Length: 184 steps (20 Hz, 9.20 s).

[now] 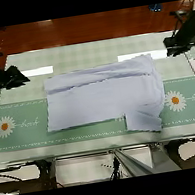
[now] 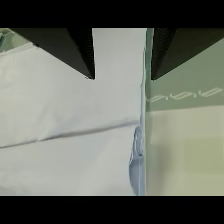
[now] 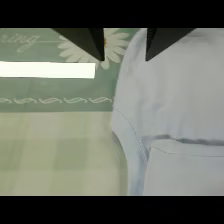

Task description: Fold the shirts.

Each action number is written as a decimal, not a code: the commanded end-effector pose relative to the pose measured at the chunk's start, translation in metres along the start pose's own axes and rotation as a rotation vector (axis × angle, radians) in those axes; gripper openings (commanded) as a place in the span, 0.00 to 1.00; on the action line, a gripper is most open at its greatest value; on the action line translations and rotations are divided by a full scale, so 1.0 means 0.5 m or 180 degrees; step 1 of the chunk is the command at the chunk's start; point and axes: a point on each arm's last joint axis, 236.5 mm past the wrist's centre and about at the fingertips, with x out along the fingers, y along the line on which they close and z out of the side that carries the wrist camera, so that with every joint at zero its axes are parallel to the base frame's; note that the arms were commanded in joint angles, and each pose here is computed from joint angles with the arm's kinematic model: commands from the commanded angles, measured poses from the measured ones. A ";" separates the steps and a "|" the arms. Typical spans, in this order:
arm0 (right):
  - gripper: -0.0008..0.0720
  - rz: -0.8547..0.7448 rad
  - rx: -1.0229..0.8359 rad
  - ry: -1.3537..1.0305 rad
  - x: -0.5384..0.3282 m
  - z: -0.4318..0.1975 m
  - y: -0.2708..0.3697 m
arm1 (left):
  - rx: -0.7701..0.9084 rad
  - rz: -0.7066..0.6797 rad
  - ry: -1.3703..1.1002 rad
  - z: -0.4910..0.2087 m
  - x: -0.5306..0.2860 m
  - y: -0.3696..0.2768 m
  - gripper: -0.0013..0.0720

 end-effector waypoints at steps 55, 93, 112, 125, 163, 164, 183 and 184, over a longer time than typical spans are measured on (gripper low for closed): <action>0.04 0.2030 0.1405 -0.0321 0.294 -0.363 0.124 | -0.0704 -0.0958 0.0886 -0.405 0.219 -0.012 0.05; 0.66 0.0802 0.0632 -0.1481 0.192 0.109 -0.030 | -0.0489 -0.1499 -0.0174 0.024 0.195 -0.070 0.61; 0.07 0.2208 0.0971 -0.1073 0.300 0.153 0.211 | -0.0236 -0.1688 0.0181 -0.026 0.197 -0.134 0.50; 0.04 0.1198 -0.0489 -0.1426 -0.057 -0.032 0.252 | 0.0691 -0.1724 0.0083 -0.056 0.222 -0.451 0.05; 0.04 0.1460 -0.1316 -0.1825 0.027 -0.109 0.779 | 0.0965 -0.1320 -0.1842 0.020 -0.226 -0.439 0.05; 0.11 0.1613 -0.1237 -0.1754 0.057 -0.114 0.816 | 0.1000 -0.1306 -0.1858 0.009 -0.239 -0.439 0.05; 0.83 0.1132 0.0226 -0.0044 0.184 -0.270 0.244 | 0.1038 -0.0015 -0.1314 -0.031 -0.176 -0.215 0.05; 0.84 0.1493 0.0300 -0.0060 0.211 -0.281 0.291 | 0.1024 -0.0019 -0.1250 -0.039 -0.168 -0.211 0.05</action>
